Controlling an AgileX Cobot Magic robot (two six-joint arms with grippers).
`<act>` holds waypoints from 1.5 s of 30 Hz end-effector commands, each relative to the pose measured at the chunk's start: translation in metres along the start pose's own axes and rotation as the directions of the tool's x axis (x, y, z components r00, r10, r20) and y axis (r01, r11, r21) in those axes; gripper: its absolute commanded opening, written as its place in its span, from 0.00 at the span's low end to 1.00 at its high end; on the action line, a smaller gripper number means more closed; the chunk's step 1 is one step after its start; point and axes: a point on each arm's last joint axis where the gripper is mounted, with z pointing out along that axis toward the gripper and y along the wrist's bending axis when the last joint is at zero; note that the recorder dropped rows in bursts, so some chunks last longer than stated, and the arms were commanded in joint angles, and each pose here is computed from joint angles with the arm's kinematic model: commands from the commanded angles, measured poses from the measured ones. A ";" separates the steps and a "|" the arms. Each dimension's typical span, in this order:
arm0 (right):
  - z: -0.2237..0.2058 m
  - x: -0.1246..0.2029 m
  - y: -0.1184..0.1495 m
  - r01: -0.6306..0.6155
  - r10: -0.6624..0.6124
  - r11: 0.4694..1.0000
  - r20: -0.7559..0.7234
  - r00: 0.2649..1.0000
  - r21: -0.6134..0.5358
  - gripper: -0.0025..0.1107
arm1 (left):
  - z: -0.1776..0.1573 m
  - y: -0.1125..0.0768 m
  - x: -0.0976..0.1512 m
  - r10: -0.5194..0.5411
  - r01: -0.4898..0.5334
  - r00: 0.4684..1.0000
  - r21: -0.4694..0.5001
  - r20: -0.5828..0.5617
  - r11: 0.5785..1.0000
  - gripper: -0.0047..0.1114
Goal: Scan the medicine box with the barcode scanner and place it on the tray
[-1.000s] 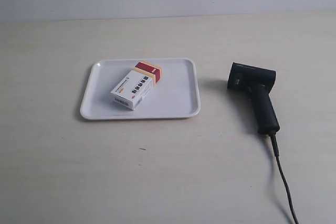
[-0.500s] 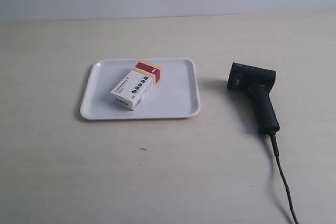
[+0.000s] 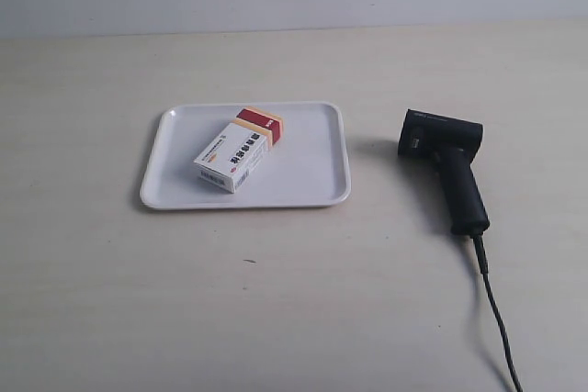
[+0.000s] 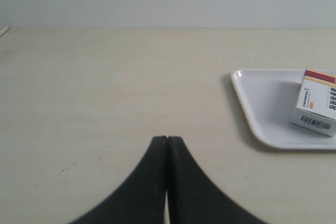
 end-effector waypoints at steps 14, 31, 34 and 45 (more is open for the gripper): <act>-0.003 0.025 0.001 0.008 -0.011 1.000 -0.224 0.975 -0.012 0.02 | 0.000 0.000 0.000 0.004 -0.004 1.000 -0.007 0.012 1.000 0.04; -0.003 0.025 0.001 0.007 -0.009 1.000 -0.224 0.975 -0.012 0.02 | 0.000 0.000 0.000 0.004 -0.004 1.000 -0.007 0.012 1.000 0.04; -0.003 0.025 0.001 0.007 -0.009 1.000 -0.224 0.975 -0.012 0.02 | 0.000 0.000 0.000 0.004 -0.004 1.000 -0.007 0.012 1.000 0.04; -0.003 0.025 0.001 0.007 -0.009 1.000 -0.224 0.975 -0.012 0.02 | 0.000 0.000 0.000 0.004 -0.004 1.000 -0.007 0.012 1.000 0.04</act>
